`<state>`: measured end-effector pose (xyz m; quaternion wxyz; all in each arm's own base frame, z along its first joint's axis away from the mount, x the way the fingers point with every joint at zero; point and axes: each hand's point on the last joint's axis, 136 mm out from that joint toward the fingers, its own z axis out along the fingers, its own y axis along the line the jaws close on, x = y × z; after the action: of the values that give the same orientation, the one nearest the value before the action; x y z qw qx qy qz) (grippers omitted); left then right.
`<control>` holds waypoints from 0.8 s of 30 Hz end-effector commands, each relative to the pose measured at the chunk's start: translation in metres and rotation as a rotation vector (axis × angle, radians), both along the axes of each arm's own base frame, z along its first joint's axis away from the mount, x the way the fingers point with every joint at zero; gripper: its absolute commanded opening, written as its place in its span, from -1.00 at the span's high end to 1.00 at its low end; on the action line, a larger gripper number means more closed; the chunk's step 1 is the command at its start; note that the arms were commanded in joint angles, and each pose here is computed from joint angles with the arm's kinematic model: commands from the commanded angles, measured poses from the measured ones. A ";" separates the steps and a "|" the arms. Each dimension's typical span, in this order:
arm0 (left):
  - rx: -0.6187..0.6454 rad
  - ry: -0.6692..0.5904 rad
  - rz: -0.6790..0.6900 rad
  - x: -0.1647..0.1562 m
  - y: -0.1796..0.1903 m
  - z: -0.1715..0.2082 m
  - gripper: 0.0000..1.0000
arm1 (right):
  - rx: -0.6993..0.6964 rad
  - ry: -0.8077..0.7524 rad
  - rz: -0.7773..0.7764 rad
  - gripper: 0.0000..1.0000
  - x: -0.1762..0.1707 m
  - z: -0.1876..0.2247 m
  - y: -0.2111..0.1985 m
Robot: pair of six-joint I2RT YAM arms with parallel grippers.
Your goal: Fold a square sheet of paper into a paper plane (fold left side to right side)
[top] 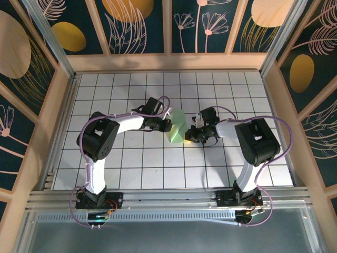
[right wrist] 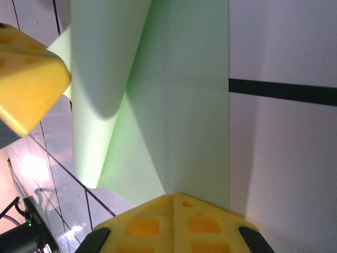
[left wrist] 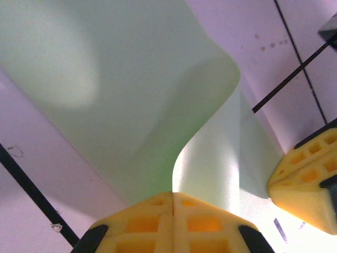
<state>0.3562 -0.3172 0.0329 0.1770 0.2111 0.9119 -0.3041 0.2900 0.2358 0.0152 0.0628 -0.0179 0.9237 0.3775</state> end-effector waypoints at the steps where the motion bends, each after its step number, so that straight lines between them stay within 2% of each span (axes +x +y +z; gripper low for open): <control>1: -0.024 -0.048 -0.013 0.004 0.000 0.018 1.00 | -0.104 0.052 -0.008 1.00 -0.009 -0.027 -0.013; 24: -0.011 -0.019 -0.008 0.008 -0.003 -0.003 1.00 | -0.105 0.057 -0.010 1.00 -0.011 -0.028 -0.014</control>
<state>0.3557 -0.3169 0.0280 0.1726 0.2103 0.9135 -0.3025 0.2901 0.2360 0.0152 0.0633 -0.0210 0.9236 0.3776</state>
